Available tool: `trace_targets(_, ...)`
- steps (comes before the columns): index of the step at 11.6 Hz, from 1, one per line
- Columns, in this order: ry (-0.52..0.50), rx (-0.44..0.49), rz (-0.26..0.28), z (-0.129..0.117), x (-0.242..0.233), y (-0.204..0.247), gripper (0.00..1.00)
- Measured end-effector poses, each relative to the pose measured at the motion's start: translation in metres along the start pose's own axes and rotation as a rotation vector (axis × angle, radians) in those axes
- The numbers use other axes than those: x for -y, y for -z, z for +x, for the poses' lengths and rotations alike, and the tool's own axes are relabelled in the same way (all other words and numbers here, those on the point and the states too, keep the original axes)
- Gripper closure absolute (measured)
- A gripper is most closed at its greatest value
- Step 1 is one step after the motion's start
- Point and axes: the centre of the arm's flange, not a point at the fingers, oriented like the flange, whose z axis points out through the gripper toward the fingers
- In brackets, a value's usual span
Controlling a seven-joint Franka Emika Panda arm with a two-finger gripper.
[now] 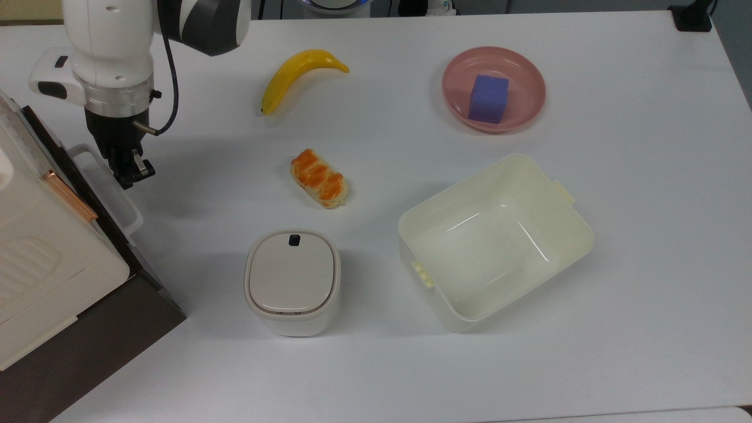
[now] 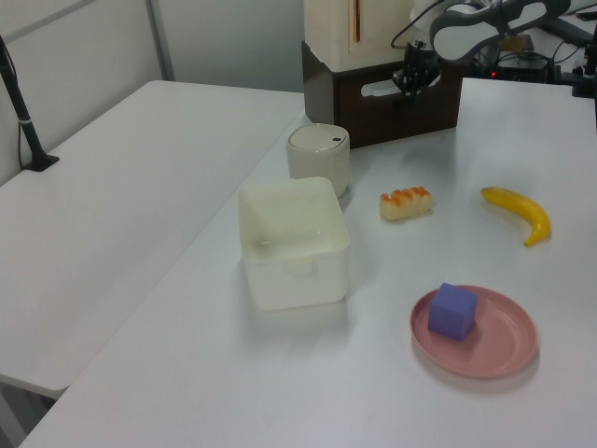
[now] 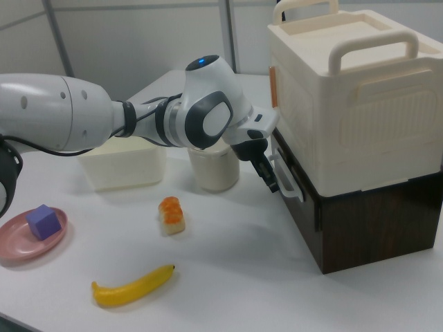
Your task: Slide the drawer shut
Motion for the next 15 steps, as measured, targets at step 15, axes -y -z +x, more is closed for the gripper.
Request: trace_targets(15,0.468,0.077,-0.009,-0.045,0.067,0.076,0.99)
